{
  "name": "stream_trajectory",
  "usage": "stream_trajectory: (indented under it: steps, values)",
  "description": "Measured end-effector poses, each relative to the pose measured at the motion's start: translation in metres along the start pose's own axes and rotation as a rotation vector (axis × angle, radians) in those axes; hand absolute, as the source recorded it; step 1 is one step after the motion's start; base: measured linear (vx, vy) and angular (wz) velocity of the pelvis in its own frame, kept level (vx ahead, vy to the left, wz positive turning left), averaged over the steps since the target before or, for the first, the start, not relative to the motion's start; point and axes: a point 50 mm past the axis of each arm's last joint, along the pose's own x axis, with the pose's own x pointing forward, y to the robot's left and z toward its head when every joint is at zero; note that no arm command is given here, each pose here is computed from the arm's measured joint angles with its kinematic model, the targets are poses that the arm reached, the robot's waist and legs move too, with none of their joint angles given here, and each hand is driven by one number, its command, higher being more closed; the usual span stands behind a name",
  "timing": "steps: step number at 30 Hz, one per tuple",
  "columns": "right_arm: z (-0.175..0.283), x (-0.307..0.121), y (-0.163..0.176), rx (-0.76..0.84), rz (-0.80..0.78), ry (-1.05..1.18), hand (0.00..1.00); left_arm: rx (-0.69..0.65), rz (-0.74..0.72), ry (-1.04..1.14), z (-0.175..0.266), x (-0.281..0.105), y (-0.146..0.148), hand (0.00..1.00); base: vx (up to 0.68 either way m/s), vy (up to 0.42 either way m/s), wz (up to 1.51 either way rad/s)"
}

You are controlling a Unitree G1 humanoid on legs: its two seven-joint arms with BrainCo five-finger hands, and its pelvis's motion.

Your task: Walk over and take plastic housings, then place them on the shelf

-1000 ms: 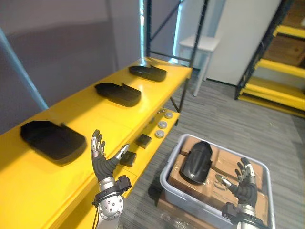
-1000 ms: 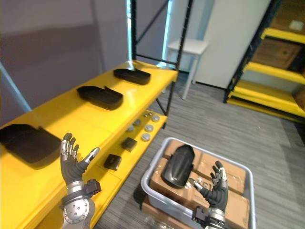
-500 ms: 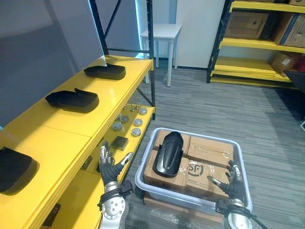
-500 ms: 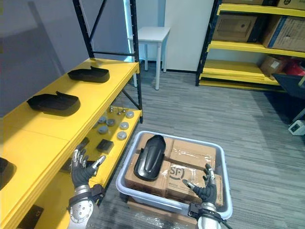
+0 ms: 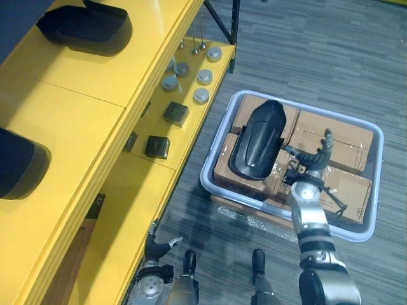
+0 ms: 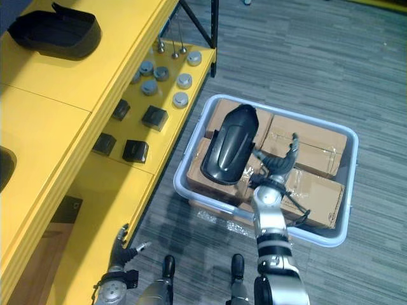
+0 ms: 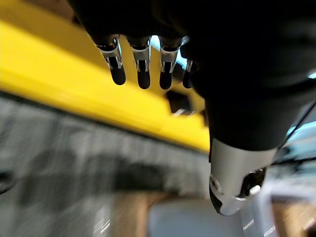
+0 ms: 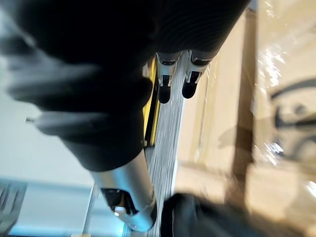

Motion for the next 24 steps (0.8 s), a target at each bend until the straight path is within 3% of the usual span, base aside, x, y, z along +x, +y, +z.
stream_trajectory:
  steps: [7, 14, 15, 24]
  values:
    - [0.000, 0.031, 0.000, -0.149, -0.034, 0.071, 0.00, 0.020, -0.043, 0.140, -0.027, 0.001, -0.006, 0.00, -0.03, 0.028, 0.10]
    - [0.003, 0.044, 0.014, -0.244, 0.140, 0.123, 0.00, 0.019, -0.046, 0.185, -0.034, 0.003, -0.005, 0.00, -0.01, 0.010, 0.16]
    - [0.004, 0.046, 0.013, -0.256, 0.149, 0.120, 1.00, 0.018, -0.047, 0.180, -0.032, 0.004, -0.006, 0.00, 0.00, -0.001, 0.25]
    - [0.021, 0.075, -0.019, -0.332, 0.092, 0.145, 1.00, 0.013, -0.081, 0.173, -0.029, 0.005, -0.012, 0.00, 0.01, -0.005, 0.16]
